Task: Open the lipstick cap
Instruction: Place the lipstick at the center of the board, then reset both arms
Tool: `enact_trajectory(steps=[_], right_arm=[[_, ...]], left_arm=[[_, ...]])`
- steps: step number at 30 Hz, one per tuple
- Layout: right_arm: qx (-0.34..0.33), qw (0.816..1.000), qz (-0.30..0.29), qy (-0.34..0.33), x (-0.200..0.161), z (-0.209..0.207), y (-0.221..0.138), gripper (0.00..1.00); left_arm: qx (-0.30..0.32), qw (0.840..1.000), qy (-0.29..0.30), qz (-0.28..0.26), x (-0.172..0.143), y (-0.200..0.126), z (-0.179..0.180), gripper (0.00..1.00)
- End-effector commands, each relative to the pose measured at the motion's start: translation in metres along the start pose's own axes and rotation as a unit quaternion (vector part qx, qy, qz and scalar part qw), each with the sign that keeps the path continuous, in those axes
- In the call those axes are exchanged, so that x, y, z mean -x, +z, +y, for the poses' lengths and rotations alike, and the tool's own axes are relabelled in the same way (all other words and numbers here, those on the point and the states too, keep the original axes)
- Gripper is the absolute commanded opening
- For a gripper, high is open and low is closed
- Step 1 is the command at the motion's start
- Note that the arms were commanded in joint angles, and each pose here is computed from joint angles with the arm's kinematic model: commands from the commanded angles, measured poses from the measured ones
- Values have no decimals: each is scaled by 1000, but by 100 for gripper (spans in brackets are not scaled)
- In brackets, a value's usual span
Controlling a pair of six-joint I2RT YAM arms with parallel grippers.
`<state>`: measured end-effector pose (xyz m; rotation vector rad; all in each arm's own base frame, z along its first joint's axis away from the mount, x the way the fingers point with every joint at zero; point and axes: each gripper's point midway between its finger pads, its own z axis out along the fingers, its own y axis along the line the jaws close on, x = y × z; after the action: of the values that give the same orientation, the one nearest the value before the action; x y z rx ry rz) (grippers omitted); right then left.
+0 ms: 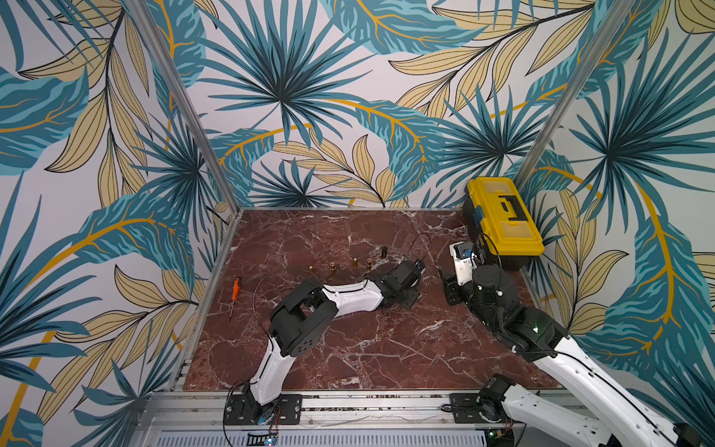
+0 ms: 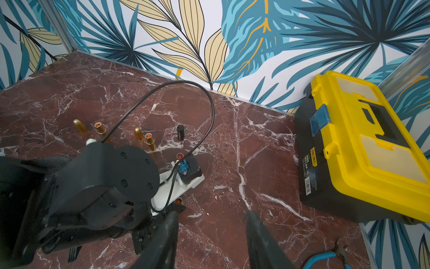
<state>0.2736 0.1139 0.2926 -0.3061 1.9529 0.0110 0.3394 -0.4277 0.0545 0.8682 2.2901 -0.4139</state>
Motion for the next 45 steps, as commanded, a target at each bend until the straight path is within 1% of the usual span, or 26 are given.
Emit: enact_trajectory(steps=[1,4,6,12,15,17,18,20,24,25,26,27,28,29,31,33,37,40,41,42,43,44,45], right_arm=[[5,1000,4,3,-3,3,1,49],[5,1000,5,3,-4,3,2,49],[5,1000,4,4,-4,3,2,49],[6,1000,2,6,-3,3,1,49],[7,1000,0,9,-3,3,1,49],[7,1000,-4,11,-4,3,2,49],[8,1000,-5,11,-5,4,3,49],[8,1000,-3,10,-7,7,8,50],[13,1000,3,12,-8,15,21,56],[15,1000,4,14,-7,17,24,60],[14,1000,5,18,-7,18,27,74],[11,1000,4,20,-6,18,30,83],[7,1000,5,22,-6,18,32,99],[0,1000,6,26,-5,17,35,100],[-28,999,9,35,-3,9,38,100],[-58,997,14,42,-1,0,39,100],[-88,995,18,45,2,-9,40,100],[-134,989,4,55,3,-23,40,100],[-156,986,-9,61,4,-31,38,99],[-172,982,-23,67,4,-38,37,99],[-157,984,-49,64,6,-37,40,100],[-129,989,-63,49,3,-32,46,99],[-116,990,-73,40,-5,-31,52,100]], left_arm=[[-4,1000,3,-9,6,2,-4,30],[-3,1000,1,-11,7,1,-3,32],[1,1000,-1,-14,9,-2,-2,40],[-1,999,-8,-41,30,-22,-3,51],[-4,998,-19,-63,47,-42,-2,57],[-9,996,-49,-77,61,-59,7,61],[-26,994,-66,-80,65,-68,8,61],[-35,990,-103,-95,76,-89,21,61],[-33,984,-141,-105,83,-127,43,68],[-24,983,-147,-104,81,-136,50,71],[-12,983,-153,-98,76,-145,58,75],[-2,983,-156,-98,73,-152,64,79],[9,982,-161,-97,68,-161,72,84],[21,981,-167,-96,62,-170,81,99],[44,978,-184,-92,51,-184,97,99],[78,970,-207,-99,38,-201,119,100],[136,944,-274,-123,7,-235,171,100],[184,924,-306,-135,-21,-258,210,100],[207,918,-308,-138,-32,-264,224,100],[224,916,-302,-137,-43,-269,236,100],[240,916,-291,-134,-55,-271,247,100],[253,916,-282,-134,-64,-273,255,100],[265,917,-267,-136,-74,-272,263,100]])
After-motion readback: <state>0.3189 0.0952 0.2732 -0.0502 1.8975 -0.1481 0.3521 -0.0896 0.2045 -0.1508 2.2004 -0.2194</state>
